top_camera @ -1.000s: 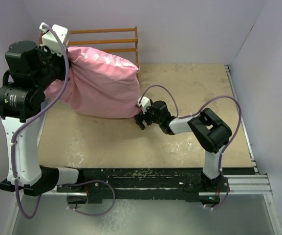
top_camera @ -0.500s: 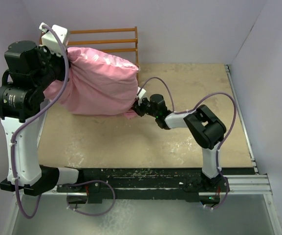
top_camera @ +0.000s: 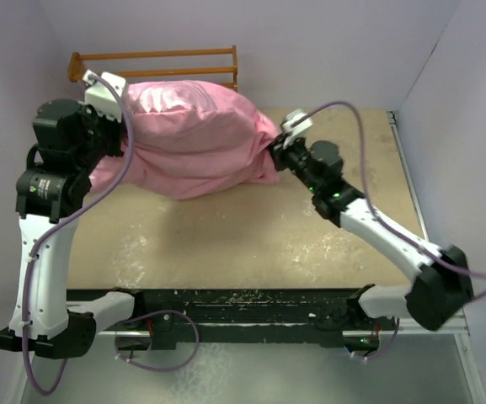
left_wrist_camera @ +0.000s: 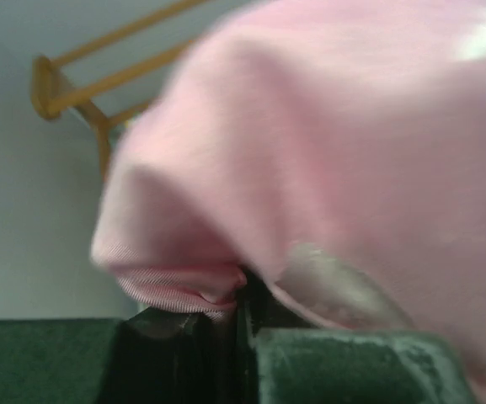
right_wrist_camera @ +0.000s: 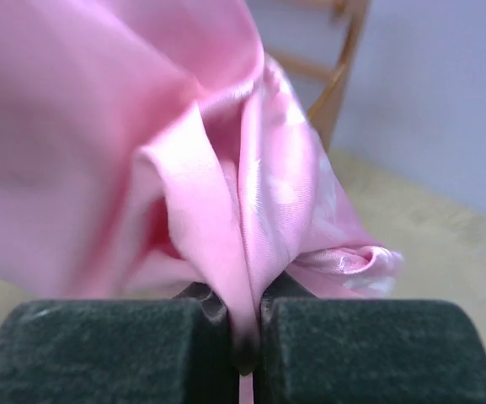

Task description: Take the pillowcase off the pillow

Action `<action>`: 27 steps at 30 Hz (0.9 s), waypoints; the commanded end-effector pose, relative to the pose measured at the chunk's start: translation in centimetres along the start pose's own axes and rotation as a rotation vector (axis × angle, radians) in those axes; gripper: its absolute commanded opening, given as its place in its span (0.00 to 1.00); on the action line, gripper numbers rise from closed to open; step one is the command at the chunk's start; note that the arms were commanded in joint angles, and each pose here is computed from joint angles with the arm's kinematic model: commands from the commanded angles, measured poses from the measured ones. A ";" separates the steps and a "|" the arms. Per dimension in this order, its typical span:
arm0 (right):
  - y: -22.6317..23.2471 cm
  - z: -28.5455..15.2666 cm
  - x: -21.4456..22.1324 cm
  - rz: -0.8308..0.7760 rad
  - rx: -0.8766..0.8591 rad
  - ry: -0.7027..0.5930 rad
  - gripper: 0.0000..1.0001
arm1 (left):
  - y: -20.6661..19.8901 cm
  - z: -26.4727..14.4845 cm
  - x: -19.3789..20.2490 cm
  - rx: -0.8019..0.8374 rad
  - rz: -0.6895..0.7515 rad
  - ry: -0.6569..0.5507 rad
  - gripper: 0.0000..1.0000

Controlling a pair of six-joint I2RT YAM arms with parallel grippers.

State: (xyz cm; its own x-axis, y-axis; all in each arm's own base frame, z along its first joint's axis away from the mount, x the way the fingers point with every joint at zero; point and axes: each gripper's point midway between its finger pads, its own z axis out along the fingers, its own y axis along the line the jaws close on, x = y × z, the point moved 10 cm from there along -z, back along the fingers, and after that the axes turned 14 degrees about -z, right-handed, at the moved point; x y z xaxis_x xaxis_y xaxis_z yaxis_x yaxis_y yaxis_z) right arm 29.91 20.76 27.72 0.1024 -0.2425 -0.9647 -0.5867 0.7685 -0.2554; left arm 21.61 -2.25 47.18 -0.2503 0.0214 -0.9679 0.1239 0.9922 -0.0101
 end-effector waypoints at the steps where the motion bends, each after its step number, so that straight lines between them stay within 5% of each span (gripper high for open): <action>1: -4.2 -6.9 -13.7 -0.001 0.189 -0.243 0.00 | 0.5 3.4 4.7 -0.011 0.116 0.093 0.32; 3: -4.9 -8.6 -15.6 0.001 0.205 -0.217 0.00 | 0.6 3.7 5.9 -0.009 0.143 0.120 0.71; 5: -5.5 -9.7 -17.0 0.006 0.237 -0.183 0.00 | 0.2 2.9 5.1 0.045 0.136 0.097 0.98; 10: -5.8 -9.3 -17.8 0.000 0.219 -0.102 0.00 | -1.9 -1.1 -0.4 0.311 0.111 -0.015 0.99; 17: -2.8 -6.9 -16.3 -0.018 0.051 -0.088 0.00 | -4.6 -1.2 -0.3 0.622 0.095 0.102 0.99; 27: 1.9 -6.7 -21.9 -0.027 -0.327 -0.413 0.00 | -10.4 2.7 0.7 0.838 0.175 0.089 0.99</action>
State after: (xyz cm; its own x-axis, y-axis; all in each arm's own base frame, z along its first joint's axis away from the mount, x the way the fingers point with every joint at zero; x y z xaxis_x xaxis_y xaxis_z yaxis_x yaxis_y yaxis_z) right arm 22.84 22.56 43.50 0.2291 -0.1806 -0.9565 -0.7236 0.6256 -0.2915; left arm 21.43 -11.45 45.33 -0.3138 0.2194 -0.9238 0.7664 0.6328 -0.1101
